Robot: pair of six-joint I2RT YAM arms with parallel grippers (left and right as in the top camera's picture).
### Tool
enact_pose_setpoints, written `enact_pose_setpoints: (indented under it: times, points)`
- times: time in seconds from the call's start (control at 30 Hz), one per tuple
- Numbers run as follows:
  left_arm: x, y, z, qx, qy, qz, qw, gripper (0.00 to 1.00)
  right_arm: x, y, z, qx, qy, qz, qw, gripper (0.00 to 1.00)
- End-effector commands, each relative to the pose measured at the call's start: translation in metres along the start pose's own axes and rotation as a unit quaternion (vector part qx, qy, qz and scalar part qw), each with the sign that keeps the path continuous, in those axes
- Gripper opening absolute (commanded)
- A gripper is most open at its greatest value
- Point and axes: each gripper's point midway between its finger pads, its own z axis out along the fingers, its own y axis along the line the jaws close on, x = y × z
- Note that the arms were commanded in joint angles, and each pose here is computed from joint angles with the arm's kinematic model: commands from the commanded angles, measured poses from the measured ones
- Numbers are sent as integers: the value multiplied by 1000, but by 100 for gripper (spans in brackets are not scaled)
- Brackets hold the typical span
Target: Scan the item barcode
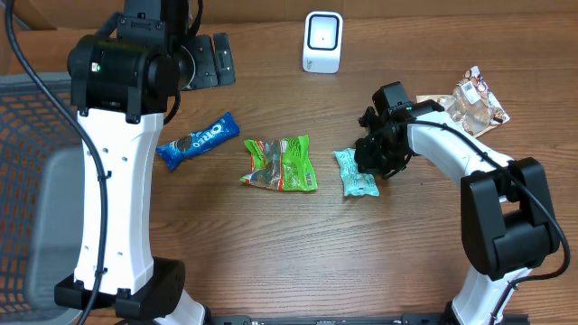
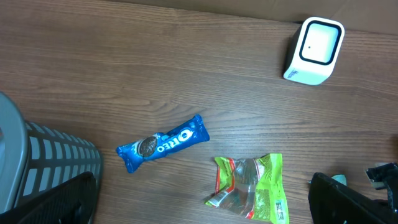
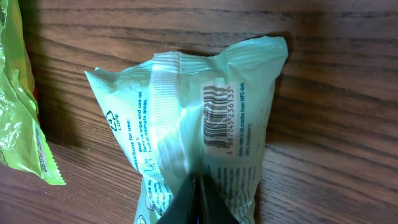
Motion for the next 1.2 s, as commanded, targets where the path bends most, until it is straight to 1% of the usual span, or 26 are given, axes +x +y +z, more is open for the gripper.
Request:
enact_pose_setpoints:
  times: [0.0, 0.1, 0.2, 0.3, 0.33, 0.37, 0.4, 0.43, 0.57, 0.67, 0.8, 0.93, 0.97, 1.07, 1.17]
  points:
    - [-1, 2, 1, -6, -2, 10, 1000, 100, 30, -8, 26, 17, 59, 12, 998, 5]
    - [-1, 2, 1, -6, -2, 10, 1000, 100, 15, -5, 9, 12, 43, 13, 999, 11]
    - [-1, 2, 1, -6, -2, 10, 1000, 100, -4, -1, -19, 7, 15, 13, 1000, 23]
    - [-1, 2, 1, -6, -2, 10, 1000, 100, -25, 6, -61, -1, -33, 11, 999, 33]
    - [-1, 2, 1, -6, -2, 10, 1000, 100, -29, 8, -71, -3, -44, 12, 999, 36]
    - [-1, 2, 1, -6, -2, 10, 1000, 100, -32, 9, -82, -5, -57, 12, 998, 40]
    - [-1, 2, 1, -6, -2, 10, 1000, 100, -34, 11, -100, -12, -73, 16, 997, 48]
    - [-1, 2, 1, -6, -2, 10, 1000, 100, -32, 9, -108, -12, -77, 25, 997, 50]
    - [-1, 2, 1, -6, -2, 10, 1000, 100, -14, -4, -112, -6, -47, 58, 997, 53]
    - [-1, 2, 1, -6, -1, 10, 1000, 100, 8, -7, -95, -16, -4, 74, 997, 61]
    - [-1, 2, 1, -6, -2, 10, 1000, 100, 26, 5, -72, -62, 27, 74, 995, 60]
    - [-1, 2, 1, -6, -1, 10, 1000, 100, 34, 29, -51, -110, 35, 49, 992, 54]
    - [-1, 2, 1, -6, -2, 10, 1000, 100, 35, 34, -46, -115, 34, 39, 992, 52]
    - [-1, 2, 1, -6, -1, 10, 1000, 100, 36, 51, -35, -116, 25, -11, 993, 51]
    - [-1, 2, 1, -6, -2, 10, 1000, 100, 39, 60, -23, -87, 20, -45, 995, 51]
